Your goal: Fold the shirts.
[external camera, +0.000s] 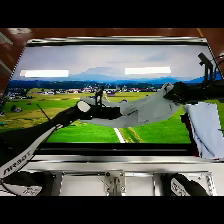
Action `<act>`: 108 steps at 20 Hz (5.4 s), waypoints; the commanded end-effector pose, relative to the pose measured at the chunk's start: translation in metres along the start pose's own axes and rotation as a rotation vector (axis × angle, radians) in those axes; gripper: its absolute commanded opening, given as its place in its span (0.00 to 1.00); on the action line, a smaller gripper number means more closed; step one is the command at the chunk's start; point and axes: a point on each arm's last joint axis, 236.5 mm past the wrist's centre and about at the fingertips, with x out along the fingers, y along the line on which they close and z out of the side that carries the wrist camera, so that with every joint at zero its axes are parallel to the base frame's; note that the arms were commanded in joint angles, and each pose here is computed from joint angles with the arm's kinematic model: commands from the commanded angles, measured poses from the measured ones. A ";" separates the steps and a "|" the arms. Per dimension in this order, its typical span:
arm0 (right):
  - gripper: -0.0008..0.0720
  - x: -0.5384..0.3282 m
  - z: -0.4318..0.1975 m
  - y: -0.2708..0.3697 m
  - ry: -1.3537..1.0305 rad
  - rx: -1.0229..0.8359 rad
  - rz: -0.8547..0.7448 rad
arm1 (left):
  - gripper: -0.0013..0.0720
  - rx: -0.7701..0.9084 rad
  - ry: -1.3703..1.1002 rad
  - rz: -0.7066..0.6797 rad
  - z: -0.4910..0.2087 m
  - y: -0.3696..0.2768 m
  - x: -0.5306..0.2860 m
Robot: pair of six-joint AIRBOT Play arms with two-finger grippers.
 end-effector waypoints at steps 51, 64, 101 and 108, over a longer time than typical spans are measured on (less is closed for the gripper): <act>0.95 0.214 -0.102 -0.075 0.334 0.278 -0.154 | 0.06 0.514 -0.665 0.176 0.095 -0.116 -0.455; 0.10 0.233 -0.068 0.031 0.240 0.076 0.292 | 0.06 0.490 -0.648 0.177 0.101 -0.109 -0.449; 0.10 -0.189 0.182 -0.205 -0.838 0.458 -0.139 | 0.06 0.429 -0.536 0.249 0.116 -0.064 -0.421; 0.10 -0.162 -0.048 -0.304 -0.020 0.770 -0.781 | 0.06 0.430 -0.534 0.244 0.115 -0.066 -0.420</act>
